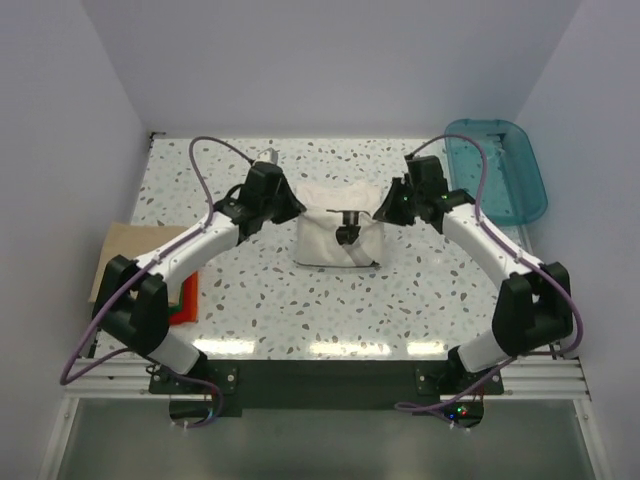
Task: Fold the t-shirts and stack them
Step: Fold the tshirt
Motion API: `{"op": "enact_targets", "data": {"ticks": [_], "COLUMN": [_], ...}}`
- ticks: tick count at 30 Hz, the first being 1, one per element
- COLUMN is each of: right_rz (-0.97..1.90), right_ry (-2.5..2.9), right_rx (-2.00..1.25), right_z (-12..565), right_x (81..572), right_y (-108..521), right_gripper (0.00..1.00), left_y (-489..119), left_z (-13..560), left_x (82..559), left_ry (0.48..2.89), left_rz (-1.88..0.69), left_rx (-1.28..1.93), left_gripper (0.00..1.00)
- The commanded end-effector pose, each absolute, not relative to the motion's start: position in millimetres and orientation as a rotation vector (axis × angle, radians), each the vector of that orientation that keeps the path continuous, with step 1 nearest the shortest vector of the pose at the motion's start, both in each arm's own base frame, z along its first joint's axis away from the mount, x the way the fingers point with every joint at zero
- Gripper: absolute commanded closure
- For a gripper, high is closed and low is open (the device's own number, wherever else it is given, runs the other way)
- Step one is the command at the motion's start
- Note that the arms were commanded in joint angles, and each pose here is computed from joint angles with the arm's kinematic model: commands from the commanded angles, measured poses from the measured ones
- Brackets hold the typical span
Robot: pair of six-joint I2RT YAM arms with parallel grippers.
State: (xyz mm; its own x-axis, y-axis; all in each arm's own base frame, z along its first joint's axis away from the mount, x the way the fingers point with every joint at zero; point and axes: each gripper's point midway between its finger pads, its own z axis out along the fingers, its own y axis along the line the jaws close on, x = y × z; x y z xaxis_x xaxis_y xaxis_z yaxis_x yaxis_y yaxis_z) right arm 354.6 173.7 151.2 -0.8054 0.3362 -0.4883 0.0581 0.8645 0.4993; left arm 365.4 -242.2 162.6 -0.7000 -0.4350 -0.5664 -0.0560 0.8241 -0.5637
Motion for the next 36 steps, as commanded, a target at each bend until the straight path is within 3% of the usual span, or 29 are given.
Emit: {"op": "enact_targets", "data": {"ticks": [1,12,14,15,17,18,19,22,26,29,36], "right_rz": [0.640,0.686,0.698,0.705,0.686,0.675,0.668,0.609,0.573,0.557,0.607], "right_ry": [2.340,2.417,2.422,2.416,2.411,2.406,2.396,2.379,2.363,2.352,2.370], "right_rx": [0.253,0.291,0.304,0.311,0.323,0.318,0.316,0.327,0.330,0.332,0.276], "right_z": [180,124,107,103,94,95,97,101,110,115,115], "right_x": [406,522,541,547,559,562,563,561,547,532,496], "right_y": [177,181,181,181,176,173,171,158,149,145,171], "right_gripper": [1.00,0.96,0.91,0.77,0.64,0.59,0.49,0.38,0.34,0.34,0.45], "left_y": [-255,-238,-237,-237,-233,-229,-226,-218,-212,-210,-230], "left_z": [194,148,136,132,123,122,126,140,149,153,155], "left_x": [410,534,559,565,577,579,579,574,559,546,511], "left_ry": [2.202,2.234,2.211,2.207,2.184,2.173,2.146,2.094,2.088,2.091,2.144], "left_rz": [-0.760,-0.799,-0.836,-0.850,-0.901,-0.907,-0.923,-0.920,-0.910,-0.890,-0.864], "left_rx": [-0.267,-0.322,-0.310,-0.309,-0.305,-0.308,-0.296,-0.278,-0.290,-0.300,-0.252], "left_gripper": [1.00,1.00,0.88,0.66,0.53,0.41,0.38,0.28,0.29,0.35,0.76]}}
